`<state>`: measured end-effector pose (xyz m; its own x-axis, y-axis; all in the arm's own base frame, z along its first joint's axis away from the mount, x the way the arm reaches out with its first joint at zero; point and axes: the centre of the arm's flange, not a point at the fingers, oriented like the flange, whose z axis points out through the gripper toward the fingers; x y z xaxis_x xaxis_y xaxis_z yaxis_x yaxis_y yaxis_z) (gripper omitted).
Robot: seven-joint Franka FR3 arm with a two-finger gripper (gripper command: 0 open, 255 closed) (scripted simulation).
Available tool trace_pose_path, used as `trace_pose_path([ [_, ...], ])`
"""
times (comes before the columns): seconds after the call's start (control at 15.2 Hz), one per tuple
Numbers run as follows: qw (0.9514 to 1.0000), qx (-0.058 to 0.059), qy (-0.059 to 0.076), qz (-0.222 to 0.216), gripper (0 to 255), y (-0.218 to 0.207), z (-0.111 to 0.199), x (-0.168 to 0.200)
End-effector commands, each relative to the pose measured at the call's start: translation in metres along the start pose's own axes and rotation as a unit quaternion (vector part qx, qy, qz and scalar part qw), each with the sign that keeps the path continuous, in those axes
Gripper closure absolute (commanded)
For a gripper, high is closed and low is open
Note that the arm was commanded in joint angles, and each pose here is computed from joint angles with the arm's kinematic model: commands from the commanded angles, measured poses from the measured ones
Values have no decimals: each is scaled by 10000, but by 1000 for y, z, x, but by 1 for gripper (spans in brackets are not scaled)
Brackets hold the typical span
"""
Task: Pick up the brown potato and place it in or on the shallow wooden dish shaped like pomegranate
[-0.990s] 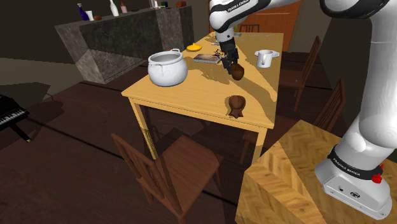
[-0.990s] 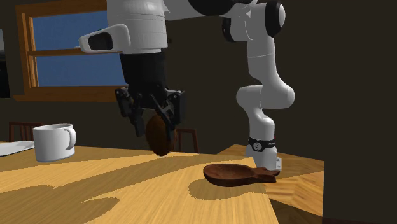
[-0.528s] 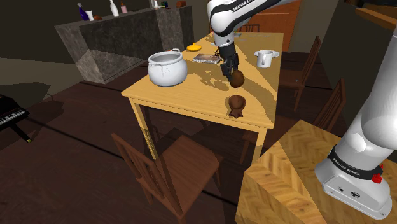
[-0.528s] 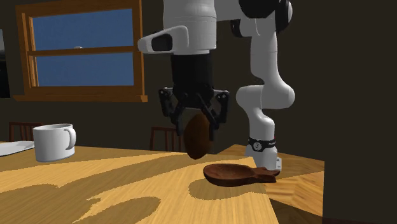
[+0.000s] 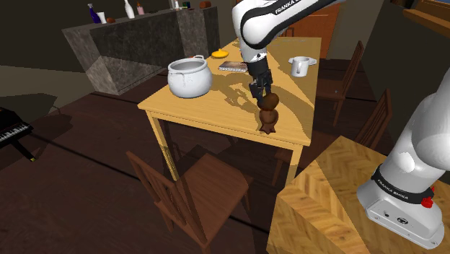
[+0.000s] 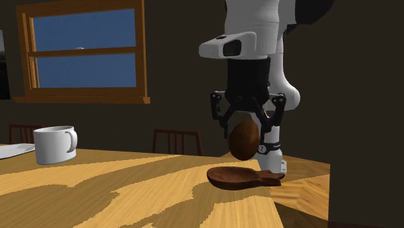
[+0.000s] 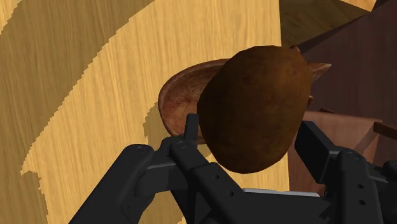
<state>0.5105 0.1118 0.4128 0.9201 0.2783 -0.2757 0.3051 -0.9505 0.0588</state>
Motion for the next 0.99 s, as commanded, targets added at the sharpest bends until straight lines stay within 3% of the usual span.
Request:
trace_pose_path([
  [0.0, 10000, 0, 0, 5, 255, -7, 10, 0],
  [0.66, 10000, 0, 0, 5, 255, -10, 64, 15],
  [0.92, 10000, 0, 0, 5, 255, -10, 64, 15],
])
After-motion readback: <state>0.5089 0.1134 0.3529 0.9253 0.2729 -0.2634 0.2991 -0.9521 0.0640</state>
